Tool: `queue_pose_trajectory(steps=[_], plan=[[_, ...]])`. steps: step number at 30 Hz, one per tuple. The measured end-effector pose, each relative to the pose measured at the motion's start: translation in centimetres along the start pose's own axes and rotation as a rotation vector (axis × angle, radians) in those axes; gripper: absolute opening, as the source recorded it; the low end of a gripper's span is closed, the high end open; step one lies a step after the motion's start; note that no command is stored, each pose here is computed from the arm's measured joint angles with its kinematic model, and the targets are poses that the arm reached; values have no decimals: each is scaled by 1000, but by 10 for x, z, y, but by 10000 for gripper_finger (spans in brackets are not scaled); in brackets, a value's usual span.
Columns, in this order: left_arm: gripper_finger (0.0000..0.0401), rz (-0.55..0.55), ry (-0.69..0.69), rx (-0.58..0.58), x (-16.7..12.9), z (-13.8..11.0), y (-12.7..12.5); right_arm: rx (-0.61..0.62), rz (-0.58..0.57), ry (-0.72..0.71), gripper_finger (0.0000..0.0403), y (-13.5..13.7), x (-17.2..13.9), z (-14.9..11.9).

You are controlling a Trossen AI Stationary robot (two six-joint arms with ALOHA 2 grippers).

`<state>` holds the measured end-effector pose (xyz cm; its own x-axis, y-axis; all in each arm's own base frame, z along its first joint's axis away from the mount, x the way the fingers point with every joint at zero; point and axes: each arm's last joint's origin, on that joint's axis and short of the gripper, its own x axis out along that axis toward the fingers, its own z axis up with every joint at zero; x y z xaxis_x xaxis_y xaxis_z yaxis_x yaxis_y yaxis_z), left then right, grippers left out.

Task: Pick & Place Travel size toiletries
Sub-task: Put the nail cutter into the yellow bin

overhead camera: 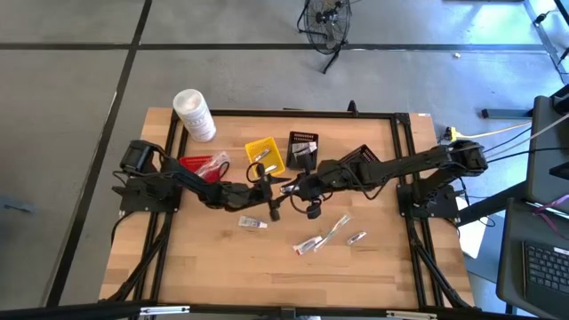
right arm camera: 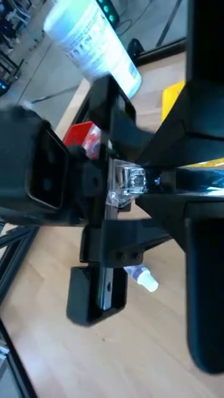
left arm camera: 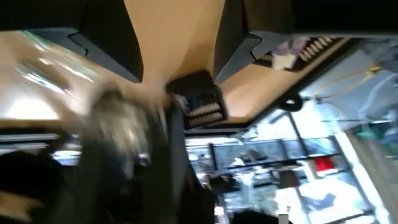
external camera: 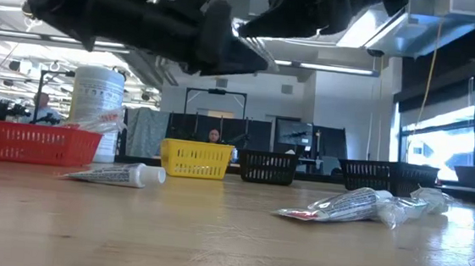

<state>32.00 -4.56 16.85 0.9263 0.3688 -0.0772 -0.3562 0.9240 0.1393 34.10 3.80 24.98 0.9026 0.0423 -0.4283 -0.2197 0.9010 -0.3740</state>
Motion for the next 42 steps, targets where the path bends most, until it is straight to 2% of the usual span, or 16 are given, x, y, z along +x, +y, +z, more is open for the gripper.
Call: queue_pose_trajectory(steps=[3, 8, 15, 23, 31, 33, 37, 42], plan=[[192, 34, -13, 0, 7, 6, -3, 0, 3, 13, 62, 1, 4, -3], [192, 15, -15, 52, 7, 8, -7, 4, 7, 20, 81, 2, 7, -5], [184, -11, -17, 117, 4, 8, -14, 7, -11, 37, 54, 2, 9, -7], [128, 4, -10, 126, 8, 7, -7, 23, -20, 33, 84, 2, 9, -7], [78, 8, 12, 139, 9, 5, -5, 28, -21, 49, 68, 2, 9, -8], [75, 6, 16, 141, 9, 4, -4, 27, -41, 67, 80, 2, 8, -9], [69, 44, 49, 117, 11, 1, -1, 30, -72, 114, 130, 1, 7, -12], [61, 148, 157, 86, 16, -9, 14, 43, -127, 276, 189, 4, 6, -26]])
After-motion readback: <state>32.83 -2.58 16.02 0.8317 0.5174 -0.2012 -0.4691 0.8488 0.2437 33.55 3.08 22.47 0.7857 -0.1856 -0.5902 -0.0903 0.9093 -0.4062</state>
